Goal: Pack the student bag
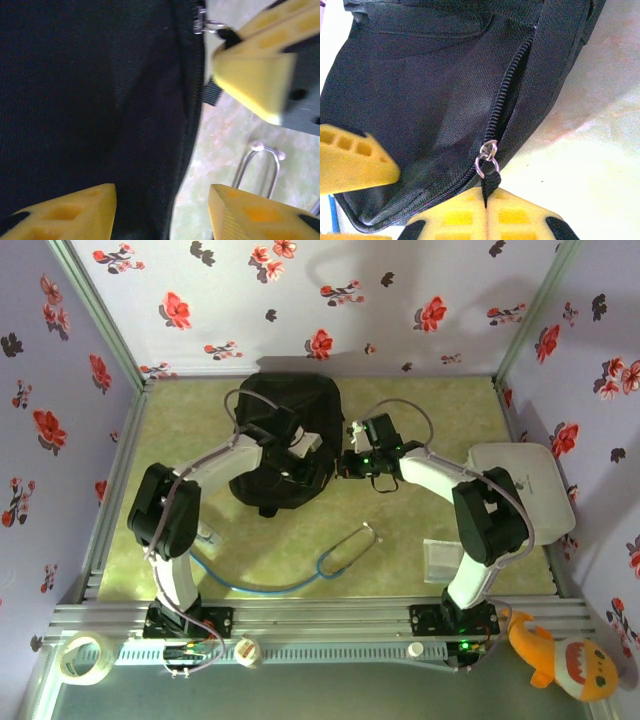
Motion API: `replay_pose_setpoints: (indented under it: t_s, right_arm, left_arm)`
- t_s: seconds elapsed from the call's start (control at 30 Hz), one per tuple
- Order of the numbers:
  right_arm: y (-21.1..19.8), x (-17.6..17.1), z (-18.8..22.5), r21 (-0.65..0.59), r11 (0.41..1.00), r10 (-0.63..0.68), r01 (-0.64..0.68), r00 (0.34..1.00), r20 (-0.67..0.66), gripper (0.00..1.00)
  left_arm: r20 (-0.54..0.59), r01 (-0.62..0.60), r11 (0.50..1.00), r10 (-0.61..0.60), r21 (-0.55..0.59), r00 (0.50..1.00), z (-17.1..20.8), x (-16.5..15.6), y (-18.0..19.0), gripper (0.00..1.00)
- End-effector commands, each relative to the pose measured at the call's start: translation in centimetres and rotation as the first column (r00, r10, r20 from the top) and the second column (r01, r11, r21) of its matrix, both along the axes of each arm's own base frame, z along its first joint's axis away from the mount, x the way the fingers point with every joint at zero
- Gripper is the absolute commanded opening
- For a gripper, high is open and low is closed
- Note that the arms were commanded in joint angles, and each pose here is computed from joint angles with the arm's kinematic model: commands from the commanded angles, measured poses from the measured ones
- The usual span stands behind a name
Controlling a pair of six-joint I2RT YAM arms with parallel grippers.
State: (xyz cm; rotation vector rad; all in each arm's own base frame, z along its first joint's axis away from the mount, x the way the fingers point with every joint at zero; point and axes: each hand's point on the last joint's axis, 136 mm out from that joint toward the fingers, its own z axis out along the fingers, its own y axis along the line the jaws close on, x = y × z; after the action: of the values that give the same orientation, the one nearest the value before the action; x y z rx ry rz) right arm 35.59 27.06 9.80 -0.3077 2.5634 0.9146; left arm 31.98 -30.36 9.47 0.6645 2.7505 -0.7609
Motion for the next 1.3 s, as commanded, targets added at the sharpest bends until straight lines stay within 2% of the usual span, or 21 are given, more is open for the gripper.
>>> replay_pose_setpoints:
  t_s: [0.0, 0.13, 0.23, 0.37, 0.5, 0.63, 0.73, 0.87, 0.93, 1.17, 1.2, 1.27]
  right_arm:
    - [-1.4, 0.5, 0.5, -0.075, 0.996, -0.038, 0.042, 0.998, 0.05, 0.11]
    - [-3.8, 2.0, -1.2, -0.2, 0.967, -0.151, 0.159, 0.987, 0.054, 0.21]
    - [-3.6, 2.6, -0.9, -0.173, 0.969, -0.168, 0.177, 0.983, 0.069, 0.27]
    - [-2.4, 2.9, 0.5, -0.052, 0.986, -0.156, 0.16, 0.985, 0.078, 0.3]
    - [-1.4, 2.9, 0.8, 0.015, 0.991, -0.131, 0.13, 0.989, 0.063, 0.27]
    - [-1.1, 2.9, 1.0, 0.025, 0.993, -0.117, 0.115, 0.991, 0.067, 0.12]
    - [-1.2, 3.0, 1.0, 0.011, 0.993, -0.119, 0.119, 0.991, 0.067, 0.15]
    - [-1.6, 2.8, 0.4, -0.021, 0.992, -0.121, 0.123, 0.991, 0.051, 0.33]
    - [-1.7, 2.6, -0.2, -0.029, 0.992, -0.12, 0.121, 0.992, 0.04, 0.38]
    - [-1.4, 1.9, -1.5, -0.044, 0.996, -0.08, 0.079, 0.997, -0.022, 0.43]
    - [-1.4, 1.9, -1.6, -0.051, 0.996, -0.078, 0.077, 0.997, -0.024, 0.42]
    - [-1.2, 1.9, -1.5, -0.04, 0.997, -0.064, 0.063, 0.998, -0.025, 0.34]
  left_arm:
    - [0.002, -0.033, 0.999, 0.033, 0.015, 0.999, -0.6, 1.2, -0.7, 0.51]
    - [-0.027, -0.055, 0.997, 0.057, 0.06, 0.998, -2.2, 1.4, -0.3, 0.44]
    - [-0.03, -0.063, 0.997, 0.065, 0.054, 0.997, -2.3, 1.3, -0.3, 0.35]
    - [-0.036, -0.055, 0.998, 0.056, 0.032, 0.998, -2.1, 0.9, -0.4, 0.24]
    - [-0.049, -0.049, 0.999, 0.05, 0.011, 0.998, -1.8, 0.7, -0.7, 0.13]
    - [-0.05, -0.05, 0.999, 0.049, -0.01, 0.998, -1.3, 0.5, -0.9, 0.01]
    - [-0.041, -0.055, 0.998, 0.054, -0.018, 0.998, -1.0, 0.5, -0.9, 0.0]
    - [-0.039, -0.06, 0.998, 0.059, -0.029, 0.997, -0.7, 0.6, -1.0, 0.0]
    - [-0.039, -0.061, 0.998, 0.059, -0.03, 0.997, -0.7, 0.6, -1.0, 0.0]
    - [-0.044, -0.063, 0.997, 0.062, -0.032, 0.997, -0.7, 0.5, -1.1, 0.0]
    - [-0.043, -0.063, 0.997, 0.062, -0.033, 0.997, -0.7, 0.6, -1.1, 0.0]
    - [-0.042, -0.063, 0.997, 0.062, -0.033, 0.997, -0.7, 0.6, -1.1, 0.0]
